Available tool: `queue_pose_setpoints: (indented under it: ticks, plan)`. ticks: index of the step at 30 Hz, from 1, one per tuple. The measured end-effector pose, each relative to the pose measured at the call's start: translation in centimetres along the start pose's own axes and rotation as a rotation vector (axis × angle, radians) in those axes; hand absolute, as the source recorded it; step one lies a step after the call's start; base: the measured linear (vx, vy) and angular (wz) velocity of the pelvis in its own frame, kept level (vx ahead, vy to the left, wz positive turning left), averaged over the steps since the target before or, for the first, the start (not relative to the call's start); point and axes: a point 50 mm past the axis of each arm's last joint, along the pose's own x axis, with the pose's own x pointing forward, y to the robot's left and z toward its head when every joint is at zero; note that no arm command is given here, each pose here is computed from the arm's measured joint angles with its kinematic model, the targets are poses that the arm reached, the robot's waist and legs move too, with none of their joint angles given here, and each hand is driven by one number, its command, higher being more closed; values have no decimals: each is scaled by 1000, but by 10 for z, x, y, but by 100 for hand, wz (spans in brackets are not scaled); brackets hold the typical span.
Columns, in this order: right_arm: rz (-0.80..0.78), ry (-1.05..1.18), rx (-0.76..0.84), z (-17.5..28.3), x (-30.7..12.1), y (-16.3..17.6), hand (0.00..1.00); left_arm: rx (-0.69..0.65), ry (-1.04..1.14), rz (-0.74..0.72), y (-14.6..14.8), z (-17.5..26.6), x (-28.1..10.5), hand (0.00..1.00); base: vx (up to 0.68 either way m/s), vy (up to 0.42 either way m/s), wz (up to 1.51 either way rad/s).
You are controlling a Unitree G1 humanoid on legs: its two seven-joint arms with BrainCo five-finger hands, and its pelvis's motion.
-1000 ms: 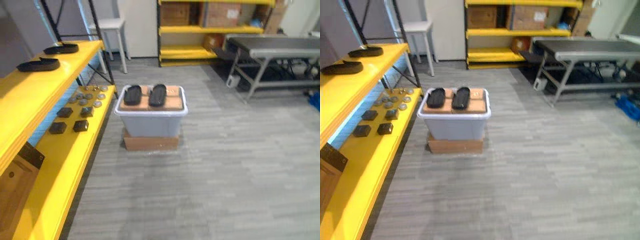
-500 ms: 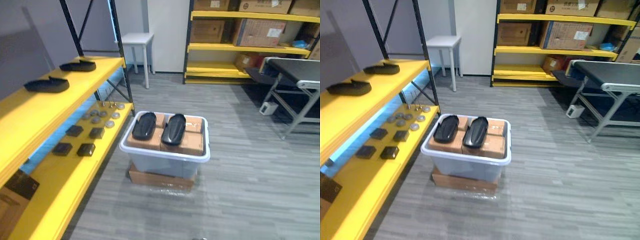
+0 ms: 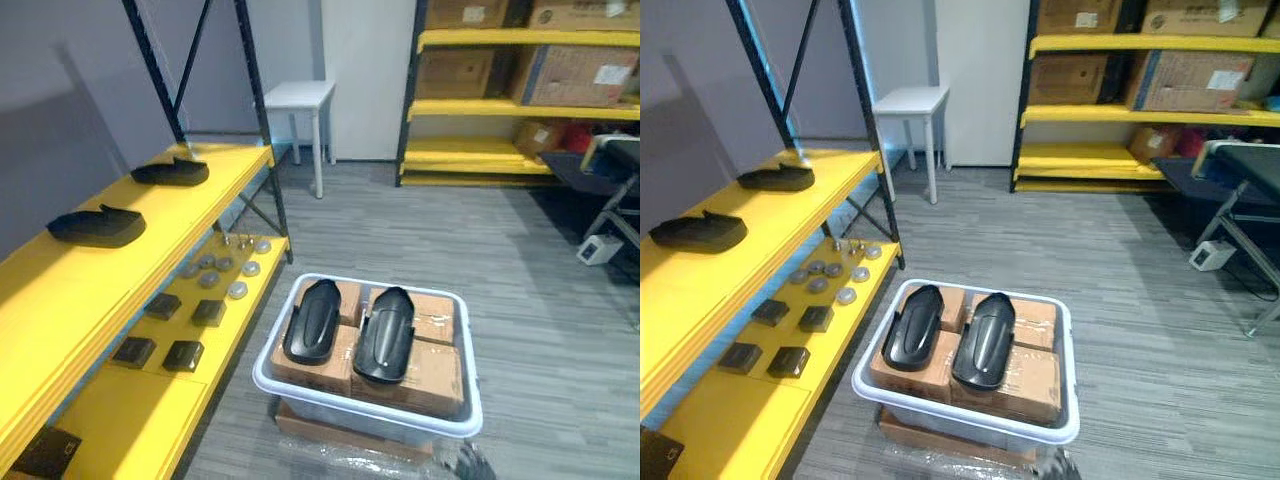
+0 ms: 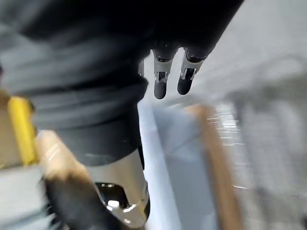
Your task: Walk over and take plastic housings, then place them on the shelf
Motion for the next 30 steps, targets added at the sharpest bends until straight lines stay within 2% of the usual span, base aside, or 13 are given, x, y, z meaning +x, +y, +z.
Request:
queue_pose_setpoints:
  ticks: [2, 5, 8, 10, 16, 22, 30]
  plan:
    - [-20, -35, -60, 8, 2, 2, 0, 42, 36, 1, 5, -15, -5, 0, 256, 62, 20]
    - [-57, -103, -138, 26, 7, 8, 0, 130, 34, -18, 4, -14, -5, 0, 156, 44, 14]
    - [-112, -246, -163, 69, 17, 22, 0, 214, 1, -41, -3, -6, -3, 0, 42, 20, 18]
    - [-149, -394, -129, 119, 24, 39, 0, 233, -49, -61, -14, 6, -1, 0, -50, 11, 17]
    - [-269, -619, -9, 223, 29, 46, 0, 225, -175, -147, -55, 39, 1, 0, -107, 16, 23]
    - [-344, -602, 36, 261, 36, 42, 0, 202, -195, -153, -61, 41, 0, 0, -85, 9, 5]
    - [-426, -588, 25, 270, 36, 38, 0, 233, -216, -147, -66, 47, 1, 0, -6, -15, -6]
